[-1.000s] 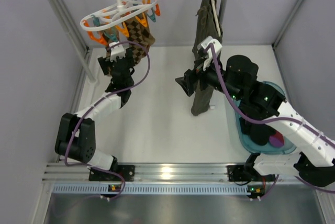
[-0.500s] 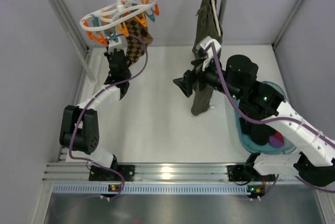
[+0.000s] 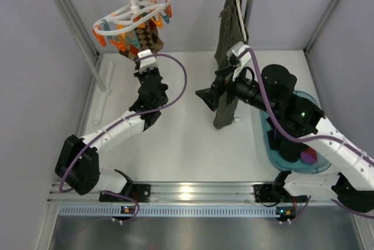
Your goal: Remove the socks clipped to the hanger
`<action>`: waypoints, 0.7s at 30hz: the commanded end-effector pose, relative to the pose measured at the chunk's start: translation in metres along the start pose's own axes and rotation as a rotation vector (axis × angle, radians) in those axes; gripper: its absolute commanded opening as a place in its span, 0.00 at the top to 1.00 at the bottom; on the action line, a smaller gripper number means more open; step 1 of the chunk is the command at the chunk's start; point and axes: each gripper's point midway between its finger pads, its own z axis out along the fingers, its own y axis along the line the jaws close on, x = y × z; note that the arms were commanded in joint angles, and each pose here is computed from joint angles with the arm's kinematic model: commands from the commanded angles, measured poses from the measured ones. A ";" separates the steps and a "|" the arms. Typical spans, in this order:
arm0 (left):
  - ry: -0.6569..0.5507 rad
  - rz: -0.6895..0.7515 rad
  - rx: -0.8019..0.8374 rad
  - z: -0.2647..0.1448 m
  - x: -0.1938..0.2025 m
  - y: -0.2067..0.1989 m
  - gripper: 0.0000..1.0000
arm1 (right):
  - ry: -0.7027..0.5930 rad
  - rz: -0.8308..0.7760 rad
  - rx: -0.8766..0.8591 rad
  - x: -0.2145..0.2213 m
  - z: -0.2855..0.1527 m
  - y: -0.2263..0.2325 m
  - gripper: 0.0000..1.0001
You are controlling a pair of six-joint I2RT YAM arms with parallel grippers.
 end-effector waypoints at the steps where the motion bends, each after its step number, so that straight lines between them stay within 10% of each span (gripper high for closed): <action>1: 0.002 0.006 -0.027 -0.025 -0.005 -0.020 1.00 | -0.114 0.029 -0.004 -0.034 -0.021 0.001 0.00; 21: 0.030 0.214 0.139 -0.083 0.011 -0.160 0.87 | -0.088 0.020 0.134 -0.074 -0.031 -0.025 0.01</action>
